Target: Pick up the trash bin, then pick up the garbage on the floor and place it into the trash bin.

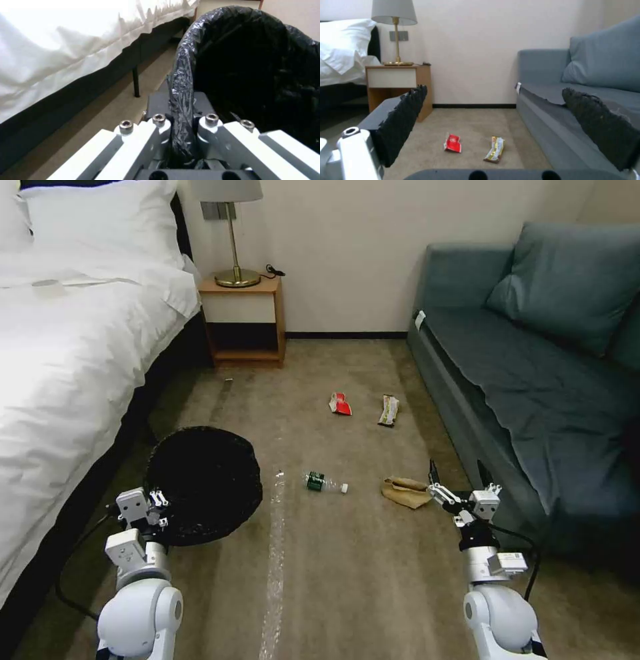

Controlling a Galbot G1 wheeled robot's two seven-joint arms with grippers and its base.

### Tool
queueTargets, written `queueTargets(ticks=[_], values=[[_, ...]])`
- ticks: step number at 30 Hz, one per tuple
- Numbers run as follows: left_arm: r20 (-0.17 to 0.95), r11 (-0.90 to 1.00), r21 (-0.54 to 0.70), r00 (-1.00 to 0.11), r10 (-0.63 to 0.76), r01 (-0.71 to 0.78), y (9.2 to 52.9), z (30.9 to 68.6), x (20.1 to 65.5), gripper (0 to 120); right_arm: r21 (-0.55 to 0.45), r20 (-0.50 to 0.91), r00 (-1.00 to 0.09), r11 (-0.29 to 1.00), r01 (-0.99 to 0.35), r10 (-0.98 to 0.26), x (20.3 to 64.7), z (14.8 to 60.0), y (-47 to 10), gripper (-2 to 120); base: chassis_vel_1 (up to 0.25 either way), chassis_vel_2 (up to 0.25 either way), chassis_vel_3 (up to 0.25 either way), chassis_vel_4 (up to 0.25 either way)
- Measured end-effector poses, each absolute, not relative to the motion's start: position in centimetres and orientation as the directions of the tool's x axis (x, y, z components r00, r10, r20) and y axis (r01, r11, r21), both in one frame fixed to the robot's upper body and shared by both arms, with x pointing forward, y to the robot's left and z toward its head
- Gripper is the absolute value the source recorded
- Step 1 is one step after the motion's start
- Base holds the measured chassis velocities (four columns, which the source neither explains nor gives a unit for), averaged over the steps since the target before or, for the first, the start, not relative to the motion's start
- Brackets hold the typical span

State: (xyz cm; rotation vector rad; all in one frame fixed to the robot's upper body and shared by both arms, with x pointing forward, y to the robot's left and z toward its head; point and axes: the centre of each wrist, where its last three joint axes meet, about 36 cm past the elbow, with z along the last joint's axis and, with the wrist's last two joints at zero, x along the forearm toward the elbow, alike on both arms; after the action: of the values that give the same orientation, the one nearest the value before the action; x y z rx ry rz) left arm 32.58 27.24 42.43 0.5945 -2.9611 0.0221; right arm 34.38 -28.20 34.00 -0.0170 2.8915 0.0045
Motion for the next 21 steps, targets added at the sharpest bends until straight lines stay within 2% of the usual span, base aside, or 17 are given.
queueTargets(ticks=[21], values=[[0.111, 0.921, 0.001, -0.916, -0.387, -0.389, 27.45, 42.42, 32.65, 4, 0.010, -0.246, -0.969, 1.000, 0.002, 0.004, 34.74, 34.08, -28.66, 100, -0.126, 0.127, 0.131, -0.123]])
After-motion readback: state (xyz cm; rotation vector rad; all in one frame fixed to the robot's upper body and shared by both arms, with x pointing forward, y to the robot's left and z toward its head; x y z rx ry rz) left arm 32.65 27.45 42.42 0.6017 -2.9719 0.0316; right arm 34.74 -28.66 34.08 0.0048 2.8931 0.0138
